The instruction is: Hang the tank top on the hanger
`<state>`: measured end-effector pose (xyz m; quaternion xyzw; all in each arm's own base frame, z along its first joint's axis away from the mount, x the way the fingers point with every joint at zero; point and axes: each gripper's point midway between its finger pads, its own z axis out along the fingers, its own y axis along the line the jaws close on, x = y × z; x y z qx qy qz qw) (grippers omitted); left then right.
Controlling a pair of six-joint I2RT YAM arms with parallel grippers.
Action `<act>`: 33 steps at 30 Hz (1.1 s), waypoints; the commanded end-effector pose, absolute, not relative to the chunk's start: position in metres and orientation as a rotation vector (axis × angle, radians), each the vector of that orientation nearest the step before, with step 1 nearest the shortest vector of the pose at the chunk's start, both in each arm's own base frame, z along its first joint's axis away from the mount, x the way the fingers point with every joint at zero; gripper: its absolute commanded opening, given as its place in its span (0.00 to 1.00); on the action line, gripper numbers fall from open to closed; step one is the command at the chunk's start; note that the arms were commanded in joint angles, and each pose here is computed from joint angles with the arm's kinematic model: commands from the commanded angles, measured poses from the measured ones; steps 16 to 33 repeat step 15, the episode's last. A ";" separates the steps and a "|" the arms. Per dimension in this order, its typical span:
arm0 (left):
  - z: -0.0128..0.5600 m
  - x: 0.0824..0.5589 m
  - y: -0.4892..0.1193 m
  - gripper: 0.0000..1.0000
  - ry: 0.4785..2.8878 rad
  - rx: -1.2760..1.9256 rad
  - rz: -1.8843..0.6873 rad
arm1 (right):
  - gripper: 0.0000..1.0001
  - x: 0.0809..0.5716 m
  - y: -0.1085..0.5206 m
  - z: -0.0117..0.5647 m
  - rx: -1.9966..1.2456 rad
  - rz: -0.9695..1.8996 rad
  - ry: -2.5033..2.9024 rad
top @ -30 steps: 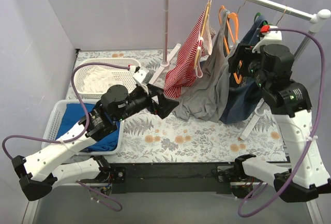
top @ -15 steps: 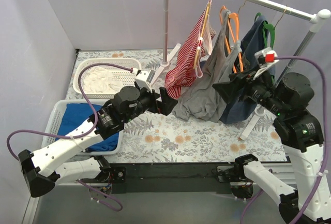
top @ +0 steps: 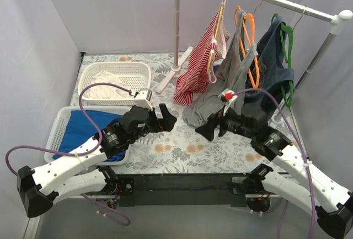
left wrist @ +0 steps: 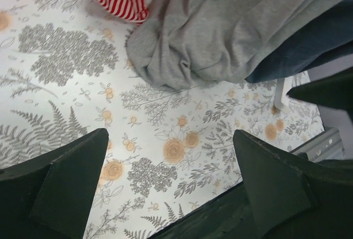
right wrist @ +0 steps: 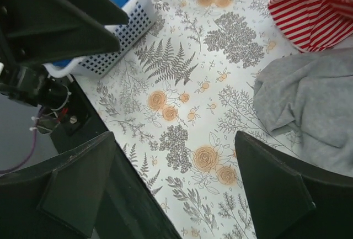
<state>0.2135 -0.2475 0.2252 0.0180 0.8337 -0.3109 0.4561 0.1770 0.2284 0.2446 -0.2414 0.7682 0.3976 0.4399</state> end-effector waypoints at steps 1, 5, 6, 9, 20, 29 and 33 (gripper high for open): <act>0.199 0.216 -0.227 0.98 2.095 -0.127 -0.694 | 0.98 0.200 0.237 0.223 -0.443 0.895 1.775; 0.179 0.217 -0.222 0.98 2.128 -0.160 -0.641 | 0.99 0.210 0.232 0.187 -0.399 0.840 1.780; 0.177 0.218 -0.221 0.98 2.133 -0.165 -0.630 | 0.99 0.212 0.232 0.182 -0.399 0.827 1.783; 0.169 0.221 -0.221 0.98 2.143 -0.174 -0.599 | 0.99 0.218 0.230 0.174 -0.385 0.791 1.794; 0.166 0.226 -0.223 0.98 2.135 -0.166 -0.579 | 0.99 0.222 0.227 0.169 -0.388 0.752 1.801; 0.166 0.226 -0.223 0.98 2.135 -0.166 -0.579 | 0.99 0.222 0.227 0.169 -0.388 0.752 1.801; 0.166 0.226 -0.223 0.98 2.135 -0.166 -0.579 | 0.99 0.222 0.227 0.169 -0.388 0.752 1.801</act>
